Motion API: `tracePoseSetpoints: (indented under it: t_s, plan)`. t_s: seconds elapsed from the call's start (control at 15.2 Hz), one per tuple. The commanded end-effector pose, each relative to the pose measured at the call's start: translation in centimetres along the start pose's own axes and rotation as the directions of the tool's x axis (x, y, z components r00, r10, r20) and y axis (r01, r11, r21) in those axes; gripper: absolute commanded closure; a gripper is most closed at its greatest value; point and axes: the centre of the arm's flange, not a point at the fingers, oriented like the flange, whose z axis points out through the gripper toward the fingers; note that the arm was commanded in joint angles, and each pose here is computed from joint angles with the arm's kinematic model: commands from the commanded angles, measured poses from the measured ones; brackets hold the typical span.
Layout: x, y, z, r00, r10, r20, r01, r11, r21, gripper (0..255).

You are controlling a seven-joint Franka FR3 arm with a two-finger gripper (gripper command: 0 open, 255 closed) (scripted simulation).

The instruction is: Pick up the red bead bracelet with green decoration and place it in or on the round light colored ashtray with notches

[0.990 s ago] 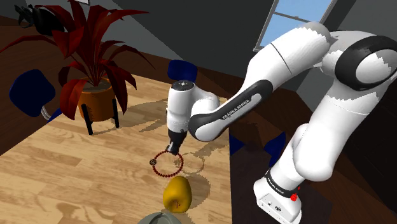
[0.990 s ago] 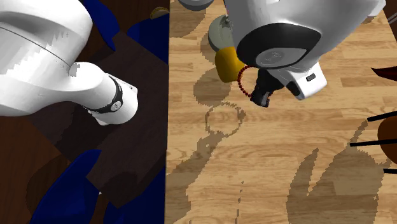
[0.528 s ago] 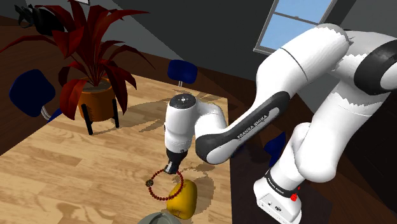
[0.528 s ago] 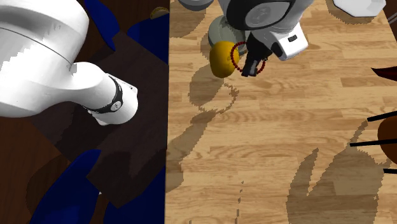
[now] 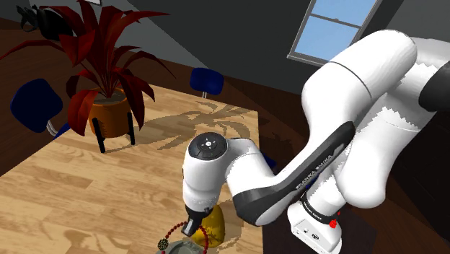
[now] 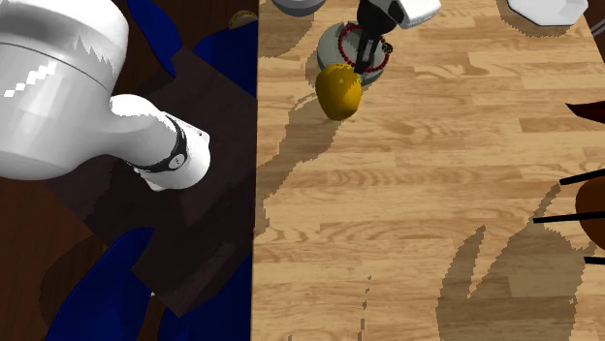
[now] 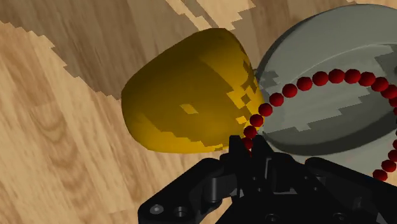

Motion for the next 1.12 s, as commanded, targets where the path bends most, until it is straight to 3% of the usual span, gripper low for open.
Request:
tracePoseSetpoints:
  t_s: [0.0,0.2,1.06]
  plan:
    - [-1.1,-2.5,-0.2,1.000,0.001,0.001,-0.001,1.000,0.000,255]
    - [-2.7,-5.3,-0.4,1.000,0.001,0.001,-0.001,1.000,0.000,255]
    - [-2.5,-5.8,6.4,1.000,0.001,0.001,-0.001,1.000,0.000,255]
